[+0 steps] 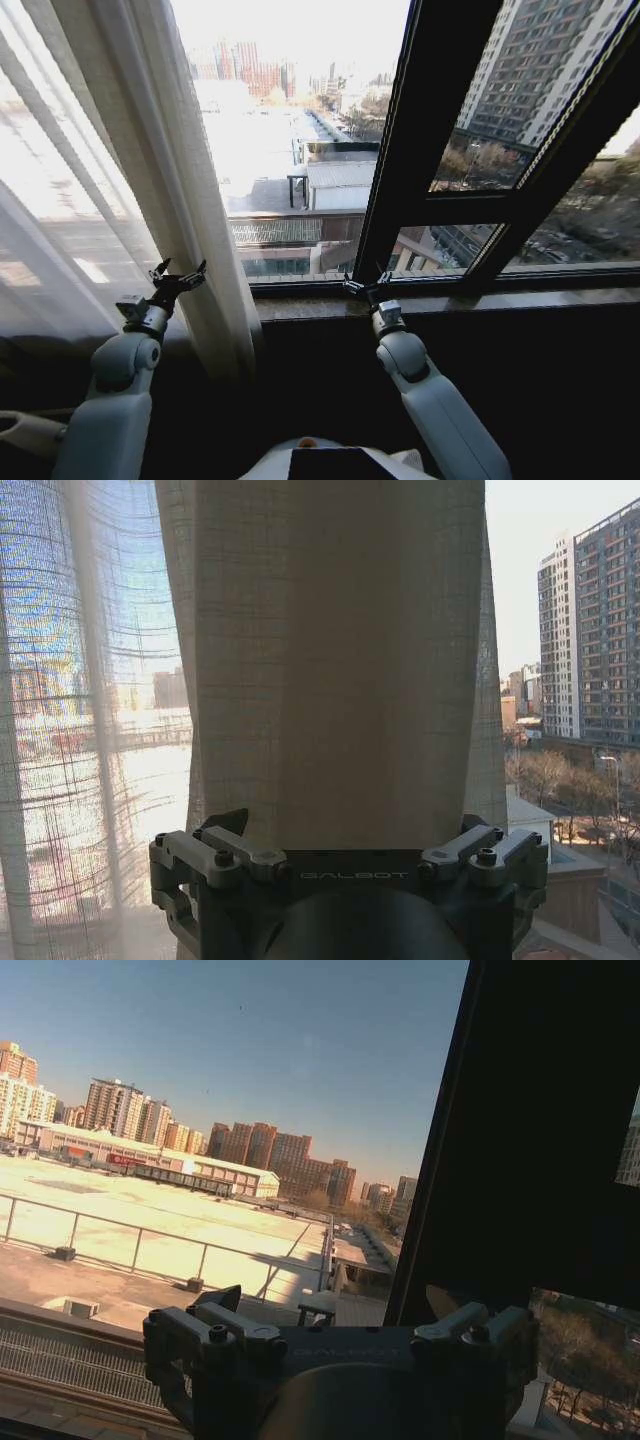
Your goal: Open the curtains by pulling them apart, changing their state from closed to fully open.
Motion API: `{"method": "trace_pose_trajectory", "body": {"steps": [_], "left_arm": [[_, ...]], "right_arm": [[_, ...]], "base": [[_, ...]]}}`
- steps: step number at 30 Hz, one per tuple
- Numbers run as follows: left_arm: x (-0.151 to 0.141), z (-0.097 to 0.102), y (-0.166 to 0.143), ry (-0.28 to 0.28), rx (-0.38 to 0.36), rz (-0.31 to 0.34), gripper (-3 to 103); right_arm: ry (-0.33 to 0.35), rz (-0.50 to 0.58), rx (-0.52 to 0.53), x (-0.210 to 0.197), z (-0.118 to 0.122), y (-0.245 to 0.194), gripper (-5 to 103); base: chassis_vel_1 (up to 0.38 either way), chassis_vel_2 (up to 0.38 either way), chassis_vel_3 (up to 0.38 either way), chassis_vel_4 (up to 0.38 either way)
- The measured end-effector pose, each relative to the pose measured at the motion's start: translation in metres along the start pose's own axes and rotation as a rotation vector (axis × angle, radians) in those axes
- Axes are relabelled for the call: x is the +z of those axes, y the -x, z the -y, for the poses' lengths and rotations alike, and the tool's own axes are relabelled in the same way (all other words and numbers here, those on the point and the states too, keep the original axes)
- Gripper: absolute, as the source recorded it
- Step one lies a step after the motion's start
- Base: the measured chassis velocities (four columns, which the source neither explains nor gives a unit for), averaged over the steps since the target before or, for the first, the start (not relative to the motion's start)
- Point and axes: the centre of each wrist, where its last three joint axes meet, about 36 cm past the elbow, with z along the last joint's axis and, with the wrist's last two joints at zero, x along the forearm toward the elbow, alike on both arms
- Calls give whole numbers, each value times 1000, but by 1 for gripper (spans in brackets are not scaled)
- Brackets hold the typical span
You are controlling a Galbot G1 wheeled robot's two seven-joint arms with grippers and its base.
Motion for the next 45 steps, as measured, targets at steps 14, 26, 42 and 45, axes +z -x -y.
{"method": "trace_pose_trajectory", "body": {"steps": [14,26,42,45], "left_arm": [[0,-5,13,4,-47,-10,70],[-1,-14,7,21,-60,0,26],[2,-15,-6,15,-90,12,0],[3,-15,-6,18,-91,9,0]], "right_arm": [[4,5,1,-3,-1,-7,100],[8,0,9,-3,1,-14,100],[-13,10,8,-5,-3,-17,100],[-18,10,7,-5,-3,-17,100]], "base": [[0,0,0,0],[0,0,0,0],[0,0,0,0],[0,0,0,0]]}}
